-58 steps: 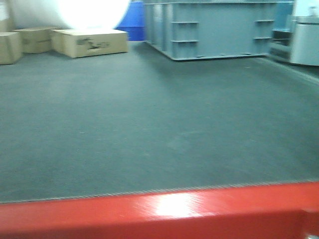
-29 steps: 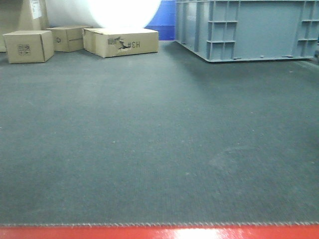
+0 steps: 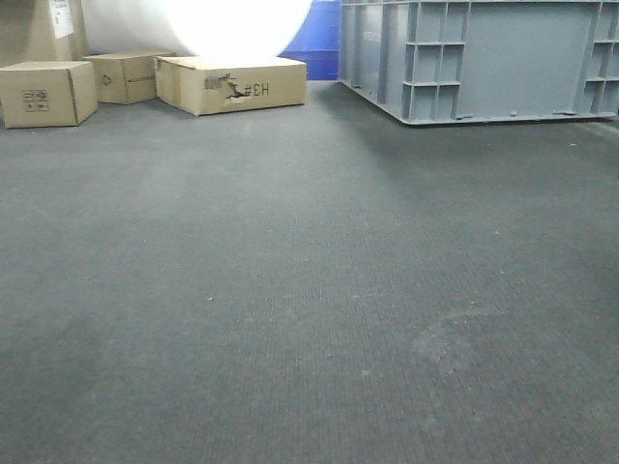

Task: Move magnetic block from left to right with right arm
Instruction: 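Drive the base to the carpet near the cardboard boxes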

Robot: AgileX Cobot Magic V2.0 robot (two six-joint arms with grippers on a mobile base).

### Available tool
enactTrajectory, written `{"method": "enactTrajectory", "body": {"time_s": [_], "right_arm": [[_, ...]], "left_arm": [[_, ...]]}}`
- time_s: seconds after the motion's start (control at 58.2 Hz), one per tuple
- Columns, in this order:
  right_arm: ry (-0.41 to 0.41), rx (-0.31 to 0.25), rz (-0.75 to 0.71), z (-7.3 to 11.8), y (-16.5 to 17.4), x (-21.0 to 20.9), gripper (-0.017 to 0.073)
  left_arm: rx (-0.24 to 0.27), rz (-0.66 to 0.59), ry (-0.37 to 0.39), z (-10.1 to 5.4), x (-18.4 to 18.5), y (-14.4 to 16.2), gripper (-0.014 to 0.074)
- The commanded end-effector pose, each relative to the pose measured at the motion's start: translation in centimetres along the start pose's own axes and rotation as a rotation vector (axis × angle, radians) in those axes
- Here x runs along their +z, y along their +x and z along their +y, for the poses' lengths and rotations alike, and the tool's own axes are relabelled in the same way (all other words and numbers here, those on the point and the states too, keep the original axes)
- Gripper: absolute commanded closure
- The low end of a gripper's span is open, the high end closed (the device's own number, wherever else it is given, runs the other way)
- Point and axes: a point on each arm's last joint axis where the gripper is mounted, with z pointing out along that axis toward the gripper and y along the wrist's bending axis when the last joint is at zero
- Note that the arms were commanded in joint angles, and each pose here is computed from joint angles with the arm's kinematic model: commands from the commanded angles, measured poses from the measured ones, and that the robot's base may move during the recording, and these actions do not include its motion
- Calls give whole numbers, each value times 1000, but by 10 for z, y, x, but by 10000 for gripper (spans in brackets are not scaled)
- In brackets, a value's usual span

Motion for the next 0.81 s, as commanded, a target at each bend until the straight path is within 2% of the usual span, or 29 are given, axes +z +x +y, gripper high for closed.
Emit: {"method": "enactTrajectory", "body": {"time_s": [0.0, 0.172, 0.24, 0.326, 0.515, 0.67, 0.79], "right_arm": [[-15, -14, -107, 2, -17, -1, 307], [-22, -15, -153, 3, -21, -2, 307], [-16, -27, -119, 3, -23, -2, 307], [12, -57, 29, 2, -24, -1, 307], [62, -55, 359, -1, -19, 10, 307], [71, -10, 549, 1, -17, 22, 307], [47, 69, 609, 6, -19, 36, 307]], "left_arm": [[-8, -87, 1, 0, -1, -6, 720], [-8, -87, 1, 0, -1, -6, 720], [-8, -87, 1, 0, -1, -6, 720], [-8, -87, 1, 0, -1, -6, 720], [-8, -87, 1, 0, -1, -6, 720], [-8, -87, 1, 0, -1, -6, 720], [-8, -87, 1, 0, -1, -6, 720]]}}
